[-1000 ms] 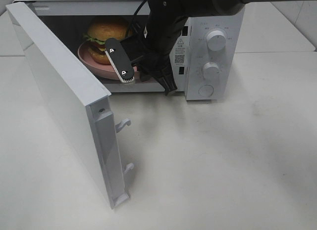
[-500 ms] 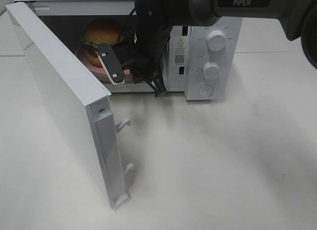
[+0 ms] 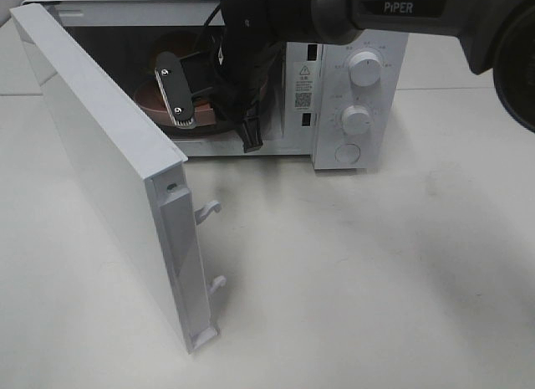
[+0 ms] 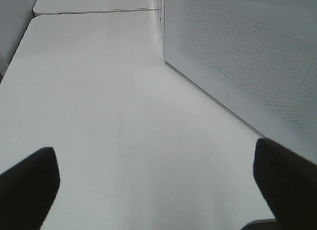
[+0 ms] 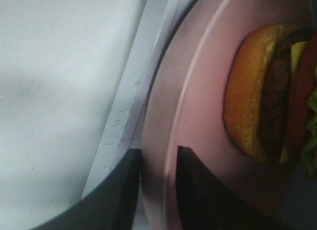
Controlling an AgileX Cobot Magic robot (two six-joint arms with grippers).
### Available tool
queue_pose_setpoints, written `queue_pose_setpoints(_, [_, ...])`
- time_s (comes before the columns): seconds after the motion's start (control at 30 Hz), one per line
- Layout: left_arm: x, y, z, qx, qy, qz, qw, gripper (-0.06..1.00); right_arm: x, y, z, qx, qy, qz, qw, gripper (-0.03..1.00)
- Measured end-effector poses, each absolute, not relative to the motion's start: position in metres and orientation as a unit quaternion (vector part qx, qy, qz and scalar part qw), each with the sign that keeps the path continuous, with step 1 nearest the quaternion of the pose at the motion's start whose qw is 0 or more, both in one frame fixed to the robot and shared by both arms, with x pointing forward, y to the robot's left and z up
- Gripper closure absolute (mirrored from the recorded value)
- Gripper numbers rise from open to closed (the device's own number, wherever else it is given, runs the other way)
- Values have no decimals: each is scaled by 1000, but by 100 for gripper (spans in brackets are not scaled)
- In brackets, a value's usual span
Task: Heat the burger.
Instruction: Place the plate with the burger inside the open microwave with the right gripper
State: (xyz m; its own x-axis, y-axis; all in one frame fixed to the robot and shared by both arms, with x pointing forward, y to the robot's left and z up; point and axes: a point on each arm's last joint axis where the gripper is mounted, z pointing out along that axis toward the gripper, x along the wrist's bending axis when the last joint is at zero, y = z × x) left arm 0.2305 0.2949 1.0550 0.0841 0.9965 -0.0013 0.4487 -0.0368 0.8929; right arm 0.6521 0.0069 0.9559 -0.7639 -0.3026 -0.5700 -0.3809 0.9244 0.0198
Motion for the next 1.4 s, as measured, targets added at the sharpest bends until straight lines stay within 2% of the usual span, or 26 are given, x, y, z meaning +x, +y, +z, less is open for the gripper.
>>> queue_pose_setpoints(0.17, [231, 295, 1055, 627, 576, 354, 386, -4, 652, 7, 956, -182, 937, 67, 291, 57])
queue_pose_setpoints(0.7, [231, 295, 1055, 627, 576, 354, 386, -4, 650, 9, 958, -159, 941, 92, 284, 49])
queue_pose_setpoints(0.87, [231, 295, 1055, 627, 576, 354, 386, -4, 642, 5, 956, -150, 940, 108, 287, 41])
queue_pose_setpoints(0.93, [231, 295, 1055, 627, 576, 354, 386, -4, 635, 1, 959, -145, 938, 117, 292, 32])
queue_pose_setpoints(1.07, [231, 295, 1055, 627, 576, 354, 386, -4, 631, -2, 963, -145, 937, 120, 295, 28])
queue_pose_setpoints(1.4, [231, 295, 1055, 627, 576, 354, 386, -4, 615, -23, 968, -142, 940, 113, 288, 26])
